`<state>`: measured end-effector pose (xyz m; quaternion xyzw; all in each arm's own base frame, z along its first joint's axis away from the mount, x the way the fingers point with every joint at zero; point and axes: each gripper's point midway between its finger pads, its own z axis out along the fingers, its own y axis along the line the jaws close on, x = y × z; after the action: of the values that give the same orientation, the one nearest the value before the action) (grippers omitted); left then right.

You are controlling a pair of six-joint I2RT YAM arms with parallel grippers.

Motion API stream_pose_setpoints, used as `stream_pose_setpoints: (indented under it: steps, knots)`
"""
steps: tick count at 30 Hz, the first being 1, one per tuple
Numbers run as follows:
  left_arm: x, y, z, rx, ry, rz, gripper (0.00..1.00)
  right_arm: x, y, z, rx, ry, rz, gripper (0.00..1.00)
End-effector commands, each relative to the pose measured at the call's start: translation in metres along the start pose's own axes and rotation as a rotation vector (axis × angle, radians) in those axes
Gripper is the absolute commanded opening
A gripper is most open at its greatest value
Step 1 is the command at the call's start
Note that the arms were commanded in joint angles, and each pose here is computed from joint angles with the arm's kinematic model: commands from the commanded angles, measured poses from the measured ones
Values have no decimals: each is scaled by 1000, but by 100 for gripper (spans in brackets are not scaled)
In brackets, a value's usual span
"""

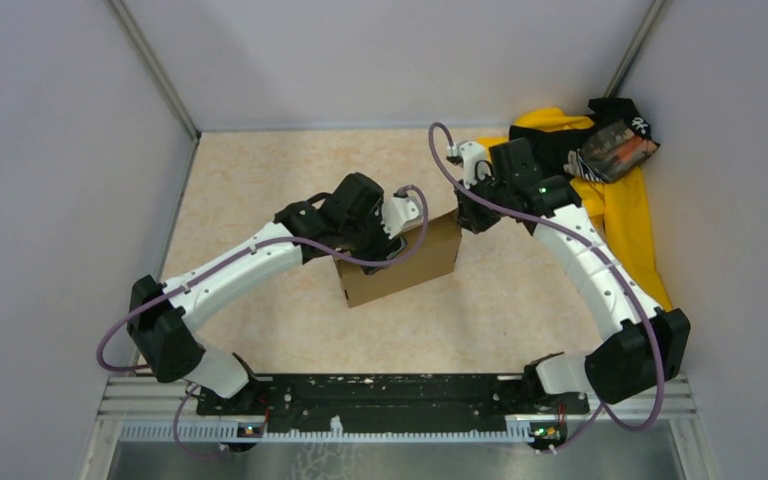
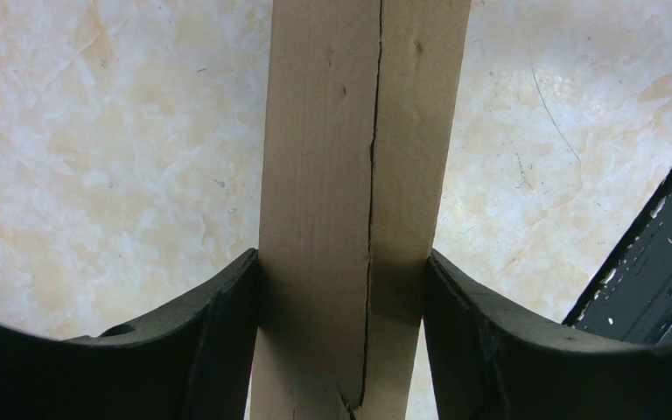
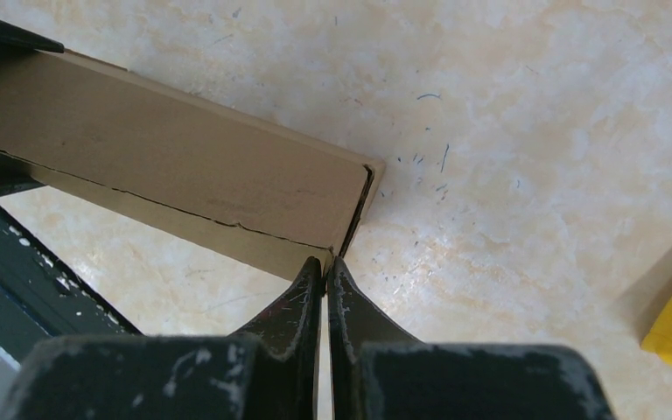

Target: Fold the paper box

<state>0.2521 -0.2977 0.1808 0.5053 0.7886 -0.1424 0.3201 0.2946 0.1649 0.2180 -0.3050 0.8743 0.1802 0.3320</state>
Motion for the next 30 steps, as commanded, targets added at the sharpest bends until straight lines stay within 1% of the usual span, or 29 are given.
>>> stream_pose_setpoints:
  steps: [1, 2, 3, 4, 8, 10, 18, 22, 24, 30]
  knots:
    - [41, -14, 28, 59, 149, -16, 46, -5, 19, -14, -70, -52, -9, 0]
    - [42, -14, 28, 57, 151, -16, 46, -6, 20, -15, -69, -55, -3, 1]
    - [42, -14, 29, 56, 153, -16, 46, -8, 21, -17, -69, -61, 3, 7]
    - [42, -14, 29, 55, 153, -17, 46, -9, 21, -19, -67, -66, 7, 11]
    - [42, -13, 29, 54, 157, -16, 46, -17, 23, -25, -65, -84, 10, 18]
    - [43, -14, 30, 54, 159, -17, 45, -19, 22, -27, -59, -86, 16, 20]
    - [43, -13, 30, 53, 159, -14, 45, -29, 16, -36, -53, -122, 76, 33]
    - [43, -13, 30, 52, 160, -15, 45, -35, 11, -42, -45, -145, 103, 46]
    - [43, -13, 30, 52, 160, -15, 45, -38, 9, -43, -40, -154, 117, 51]
    - [42, -12, 29, 49, 158, -13, 45, -51, 4, -43, -29, -191, 149, 56]
